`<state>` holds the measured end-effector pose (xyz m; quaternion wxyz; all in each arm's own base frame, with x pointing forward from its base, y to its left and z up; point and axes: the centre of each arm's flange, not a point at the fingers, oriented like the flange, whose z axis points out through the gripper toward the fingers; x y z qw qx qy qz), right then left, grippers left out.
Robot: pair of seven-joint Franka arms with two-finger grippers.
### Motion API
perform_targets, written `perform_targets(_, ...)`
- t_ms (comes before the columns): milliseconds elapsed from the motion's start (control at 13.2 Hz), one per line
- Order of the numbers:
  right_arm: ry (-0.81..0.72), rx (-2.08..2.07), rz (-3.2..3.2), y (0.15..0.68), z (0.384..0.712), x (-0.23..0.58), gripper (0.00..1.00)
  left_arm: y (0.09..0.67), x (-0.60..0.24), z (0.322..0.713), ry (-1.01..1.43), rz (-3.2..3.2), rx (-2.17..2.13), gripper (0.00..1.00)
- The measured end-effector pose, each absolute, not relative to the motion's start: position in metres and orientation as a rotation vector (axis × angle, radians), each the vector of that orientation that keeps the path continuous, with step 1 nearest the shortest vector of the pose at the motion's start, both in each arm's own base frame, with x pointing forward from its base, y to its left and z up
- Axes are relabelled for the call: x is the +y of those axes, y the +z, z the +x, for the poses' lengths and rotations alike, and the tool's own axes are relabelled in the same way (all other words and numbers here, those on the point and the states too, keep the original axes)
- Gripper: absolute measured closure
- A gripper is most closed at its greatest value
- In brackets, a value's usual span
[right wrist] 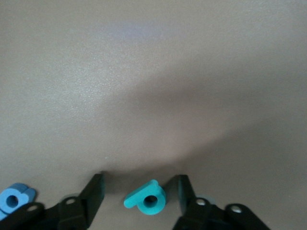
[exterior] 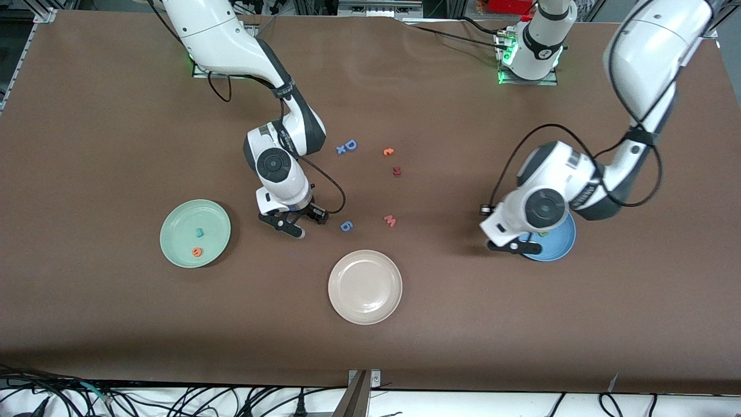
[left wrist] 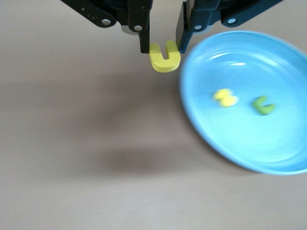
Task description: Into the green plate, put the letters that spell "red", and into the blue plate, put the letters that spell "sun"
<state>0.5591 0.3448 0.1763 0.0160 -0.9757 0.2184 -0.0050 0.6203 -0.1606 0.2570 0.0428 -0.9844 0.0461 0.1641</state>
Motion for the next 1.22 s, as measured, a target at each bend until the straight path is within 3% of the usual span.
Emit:
perform_targets(76,-0.015,0.678,-3.034,0.177,0.559,0.345,0.49,0.255,-0.139,0.623,0.531,-3.012,0.165,0.74)
perform_targets(152,-0.013,0.686,-3.029,0.178,0.559,0.346,0.54,0.253,-0.117,0.625,0.557,-3.016,0.187,0.74)
perform_targets(532,0.012,0.723,-2.999,0.178,0.558,0.348,0.59,0.219,-0.047,0.618,0.677,-3.029,0.154,0.74)
perform_targets(988,0.012,0.723,-2.997,0.178,0.558,0.348,0.63,0.186,-0.046,0.606,0.77,-3.025,0.166,0.74)
perform_targets(1064,0.012,0.723,-2.997,0.178,0.558,0.348,0.63,0.184,-0.046,0.605,0.775,-3.026,0.167,0.69)
perform_targets(1216,0.012,0.724,-2.997,0.178,0.558,0.348,0.63,0.181,-0.046,0.605,0.781,-3.027,0.168,0.51)
